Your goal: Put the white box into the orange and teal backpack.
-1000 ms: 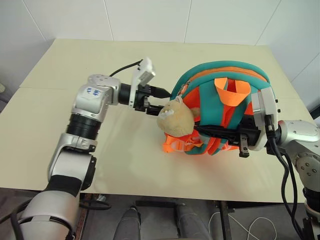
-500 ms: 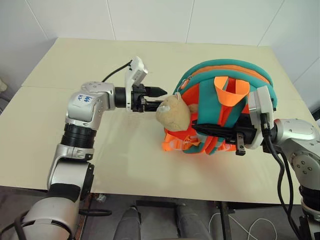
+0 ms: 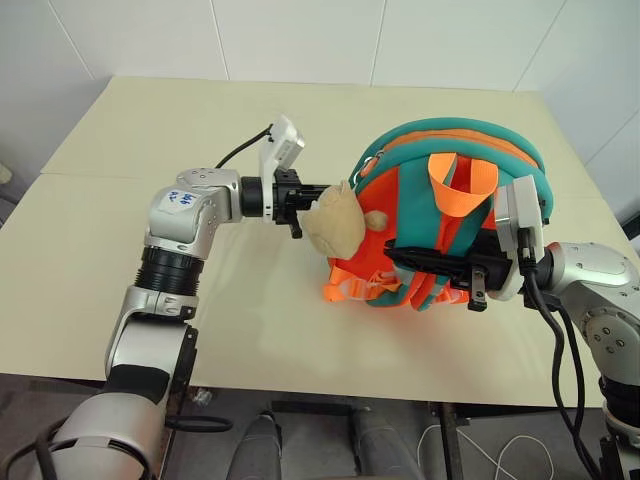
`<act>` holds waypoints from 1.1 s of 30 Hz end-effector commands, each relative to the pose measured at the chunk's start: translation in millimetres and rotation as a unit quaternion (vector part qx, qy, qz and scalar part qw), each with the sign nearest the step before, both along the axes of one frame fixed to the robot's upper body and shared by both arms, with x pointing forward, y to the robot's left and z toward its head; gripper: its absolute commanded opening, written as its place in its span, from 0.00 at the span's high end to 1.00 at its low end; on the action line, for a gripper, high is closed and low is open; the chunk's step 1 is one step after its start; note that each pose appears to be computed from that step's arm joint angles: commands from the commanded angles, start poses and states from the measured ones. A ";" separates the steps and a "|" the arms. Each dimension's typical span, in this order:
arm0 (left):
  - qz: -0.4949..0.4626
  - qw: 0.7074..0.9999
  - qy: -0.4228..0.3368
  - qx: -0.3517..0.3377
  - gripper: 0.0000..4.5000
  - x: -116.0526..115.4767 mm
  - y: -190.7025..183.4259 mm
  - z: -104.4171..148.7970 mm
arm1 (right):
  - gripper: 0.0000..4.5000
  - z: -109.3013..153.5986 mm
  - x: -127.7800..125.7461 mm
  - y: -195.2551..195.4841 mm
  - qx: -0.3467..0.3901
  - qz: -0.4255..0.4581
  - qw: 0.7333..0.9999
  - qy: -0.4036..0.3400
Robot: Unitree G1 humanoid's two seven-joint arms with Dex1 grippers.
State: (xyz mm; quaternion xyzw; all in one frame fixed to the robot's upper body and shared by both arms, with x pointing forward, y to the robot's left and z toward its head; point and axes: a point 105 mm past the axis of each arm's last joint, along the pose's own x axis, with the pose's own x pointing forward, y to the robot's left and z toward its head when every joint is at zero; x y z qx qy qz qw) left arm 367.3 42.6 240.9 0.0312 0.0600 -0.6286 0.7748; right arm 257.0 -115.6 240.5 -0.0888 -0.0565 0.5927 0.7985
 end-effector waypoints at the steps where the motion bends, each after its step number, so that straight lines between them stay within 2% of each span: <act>1: -0.037 0.999 -0.015 -0.008 1.00 -5.9 -19.3 7.9 | 1.00 11.6 -6.4 0.1 0.005 0.003 1.000 -0.028; 7: -0.030 0.999 0.007 0.018 1.00 -1.2 -29.4 -18.0 | 1.00 12.0 -4.2 2.4 0.005 0.006 1.000 -0.029; 11: -0.023 1.000 0.002 -0.002 1.00 -4.7 -13.2 0.8 | 1.00 12.4 -4.5 2.4 0.005 0.006 1.000 -0.029; 14: -0.040 0.999 0.010 -0.029 0.86 -19.8 12.1 25.6 | 1.00 11.0 -4.3 1.3 0.004 0.005 1.000 -0.027; 17: -0.041 0.998 0.012 -0.036 0.66 -35.4 38.7 37.3 | 1.00 10.2 -3.9 1.2 0.004 0.005 1.000 -0.026; 22: -0.045 0.998 0.029 -0.035 0.31 -63.5 74.2 38.7 | 1.00 9.7 -2.9 1.0 0.004 0.006 1.000 -0.025; 26: -0.066 0.997 0.024 -0.017 0.03 -84.6 75.9 32.9 | 1.00 9.6 -0.4 1.3 0.004 0.011 1.000 -0.024; 28: -0.067 0.998 0.015 -0.012 0.00 -86.9 71.7 30.6 | 1.00 10.0 0.4 1.8 0.004 0.013 1.000 -0.024; 33: -0.039 0.999 0.000 -0.021 0.00 -65.8 42.9 17.4 | 1.00 10.0 1.6 3.4 0.003 0.017 1.000 -0.025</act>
